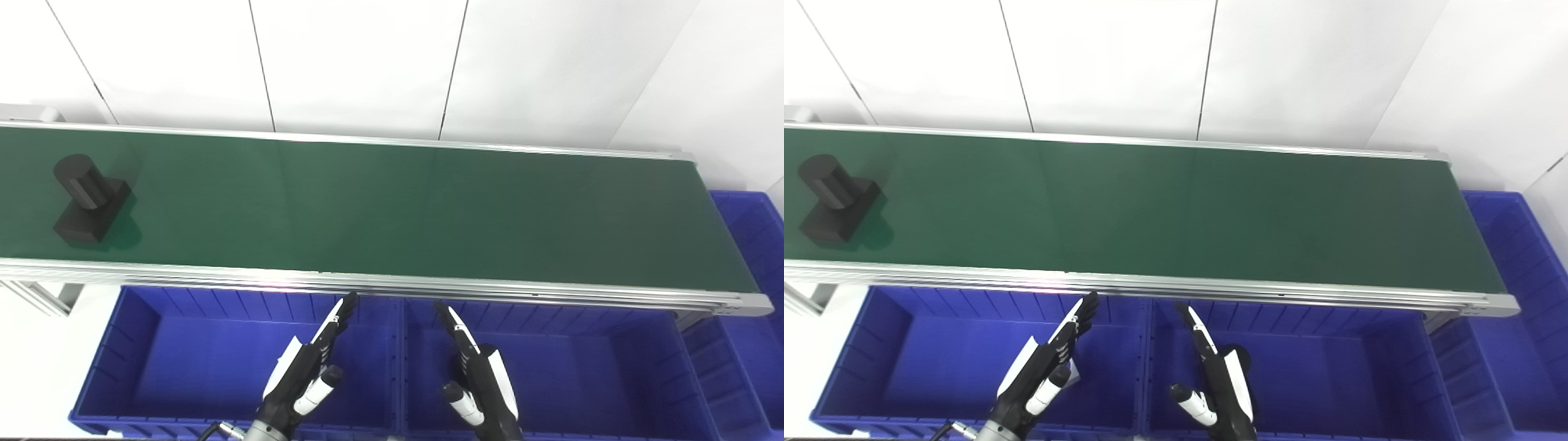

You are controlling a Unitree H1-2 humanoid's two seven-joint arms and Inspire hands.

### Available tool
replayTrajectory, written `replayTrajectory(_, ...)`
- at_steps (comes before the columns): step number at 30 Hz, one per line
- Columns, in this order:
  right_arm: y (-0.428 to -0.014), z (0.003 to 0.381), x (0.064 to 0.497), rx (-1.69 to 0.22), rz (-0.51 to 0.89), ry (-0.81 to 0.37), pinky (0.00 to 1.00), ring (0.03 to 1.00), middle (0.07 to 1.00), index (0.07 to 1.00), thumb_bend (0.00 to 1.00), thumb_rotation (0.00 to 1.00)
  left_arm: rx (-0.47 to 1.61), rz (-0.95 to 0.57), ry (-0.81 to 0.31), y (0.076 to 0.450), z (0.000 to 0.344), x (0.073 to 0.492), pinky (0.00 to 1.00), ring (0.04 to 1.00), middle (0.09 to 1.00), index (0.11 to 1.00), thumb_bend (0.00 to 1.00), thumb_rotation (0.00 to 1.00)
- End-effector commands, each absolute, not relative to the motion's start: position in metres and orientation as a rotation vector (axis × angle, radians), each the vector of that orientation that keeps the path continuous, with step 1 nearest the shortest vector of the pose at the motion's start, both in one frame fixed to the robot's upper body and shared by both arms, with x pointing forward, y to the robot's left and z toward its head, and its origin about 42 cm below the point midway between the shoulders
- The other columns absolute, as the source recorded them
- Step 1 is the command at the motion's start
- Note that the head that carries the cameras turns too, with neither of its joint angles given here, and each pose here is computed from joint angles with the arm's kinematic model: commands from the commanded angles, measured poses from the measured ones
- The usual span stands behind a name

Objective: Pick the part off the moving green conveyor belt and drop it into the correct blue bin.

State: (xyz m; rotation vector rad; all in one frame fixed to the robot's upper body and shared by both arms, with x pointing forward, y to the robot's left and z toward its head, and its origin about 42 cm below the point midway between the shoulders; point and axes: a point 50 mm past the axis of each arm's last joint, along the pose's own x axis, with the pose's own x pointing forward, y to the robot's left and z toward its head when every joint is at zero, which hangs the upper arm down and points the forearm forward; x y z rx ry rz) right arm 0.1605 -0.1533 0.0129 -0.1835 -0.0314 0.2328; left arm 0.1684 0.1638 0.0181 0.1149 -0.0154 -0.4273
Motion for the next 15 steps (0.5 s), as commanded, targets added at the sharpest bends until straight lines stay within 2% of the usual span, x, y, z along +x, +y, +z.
replayTrajectory(1, -0.1501, 0.0227, 0.1665, -0.159, 0.23, -0.103, 0.97, 0.961, 0.952, 0.939, 0.92, 0.99, 0.108, -0.428, -0.072, 0.164, 0.0253, 0.1726, 1.0, 1.0, 1.0, 0.99, 0.86, 1.0)
replayTrajectory(15, -0.1477, 0.0238, 0.1674, -0.153, 0.233, -0.107, 0.97, 0.96, 0.954, 0.937, 0.92, 1.0, 0.103, -0.436, -0.06, 0.1631, 0.0233, 0.1679, 1.0, 1.0, 1.0, 0.99, 0.85, 1.0)
